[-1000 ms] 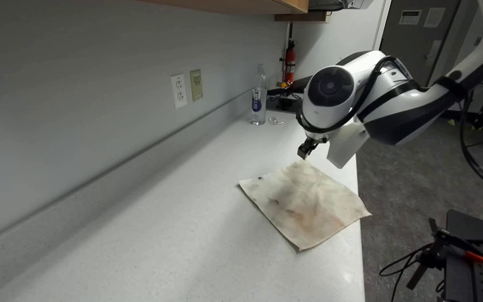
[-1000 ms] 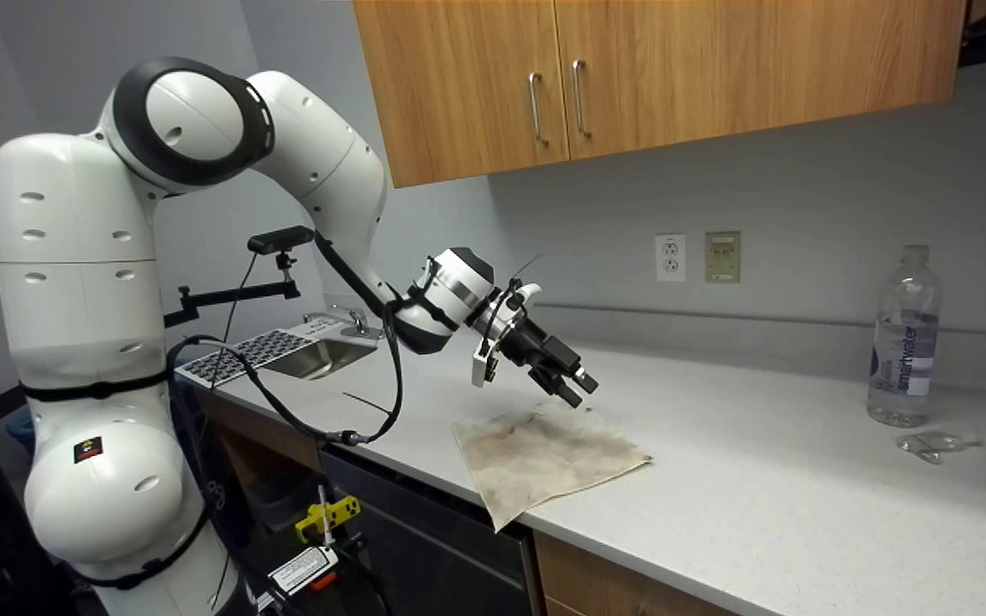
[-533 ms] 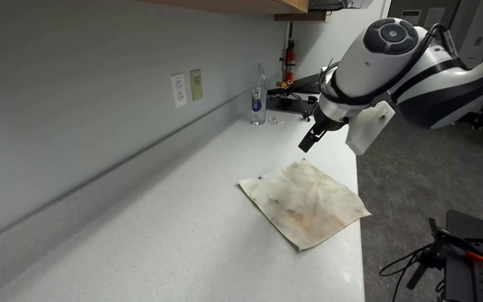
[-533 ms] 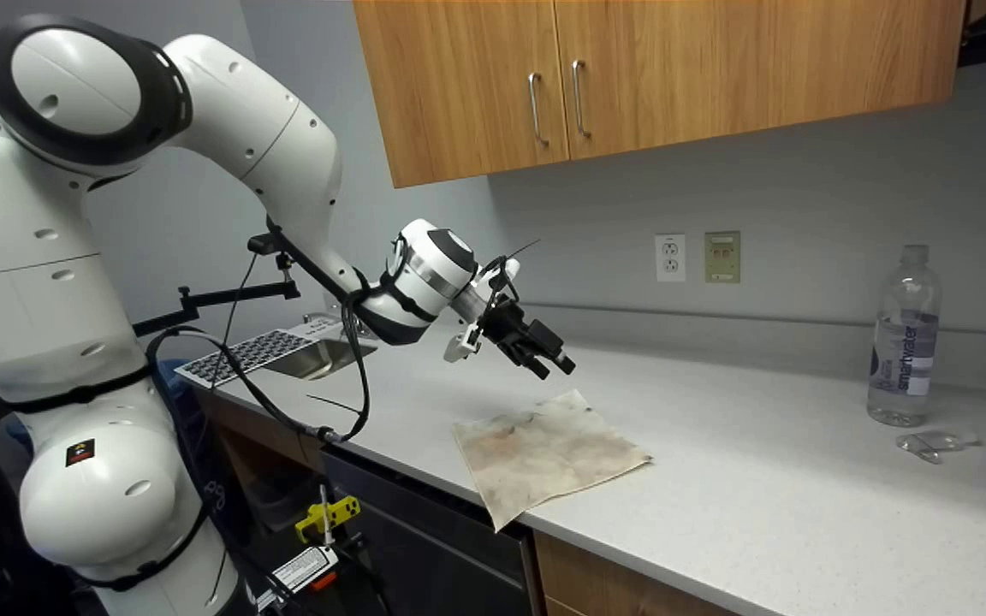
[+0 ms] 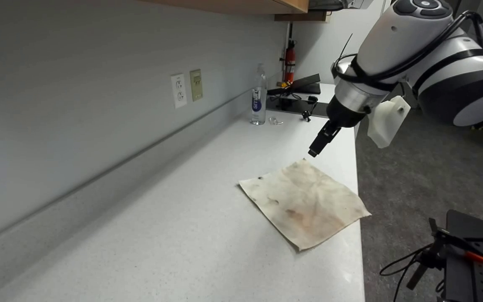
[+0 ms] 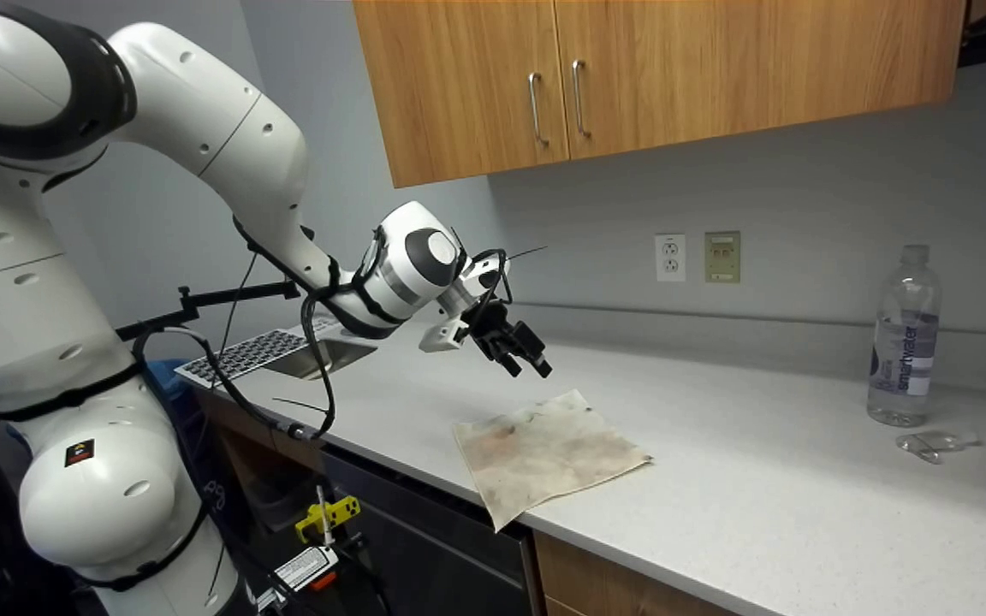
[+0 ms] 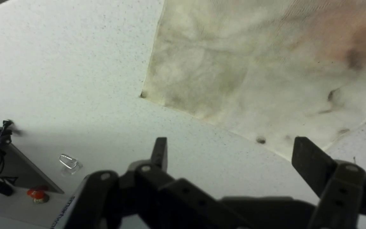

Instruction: Unfold the white towel

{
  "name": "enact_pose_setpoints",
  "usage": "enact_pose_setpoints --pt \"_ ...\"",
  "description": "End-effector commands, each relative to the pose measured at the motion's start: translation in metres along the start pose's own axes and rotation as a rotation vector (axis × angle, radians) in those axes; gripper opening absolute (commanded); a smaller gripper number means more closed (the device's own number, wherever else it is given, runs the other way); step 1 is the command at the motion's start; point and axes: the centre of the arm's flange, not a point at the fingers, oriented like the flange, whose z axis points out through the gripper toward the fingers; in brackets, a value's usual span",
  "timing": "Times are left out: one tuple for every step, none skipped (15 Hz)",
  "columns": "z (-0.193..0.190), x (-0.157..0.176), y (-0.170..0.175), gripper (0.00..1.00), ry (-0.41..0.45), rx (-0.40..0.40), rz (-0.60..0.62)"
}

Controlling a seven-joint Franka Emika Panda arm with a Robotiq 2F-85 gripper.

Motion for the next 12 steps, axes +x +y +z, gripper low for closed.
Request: enact_pose_setpoints --pt "-0.041 -0.022 0.013 1.0 -0.009 0.049 -0.005" --pt "-0.047 -0.027 0.014 1.0 -0.006 0.051 0.002" --pt "-0.053 -0.032 0.014 1.0 -0.001 0.055 0.011" --pt "-0.061 -0.038 0.015 1.0 0.0 0.07 0.017" --pt "-0.067 -0.043 0.017 1.0 0.002 0.077 0.032" --pt "-0.072 -0.05 0.018 1.0 0.004 0.09 0.041" --pt "-0.041 -0.029 0.006 1.0 -0.008 0.071 0.037" --pt "-0.046 -0.034 0.007 1.0 -0.006 0.078 0.042" --pt "-0.05 -0.038 0.008 1.0 -0.001 0.081 0.044" --pt "-0.053 -0.041 0.008 1.0 0.002 0.081 0.045" --pt "-0.054 -0.042 0.009 1.0 0.003 0.08 0.045" --pt "-0.054 -0.043 0.009 1.0 0.003 0.08 0.045"
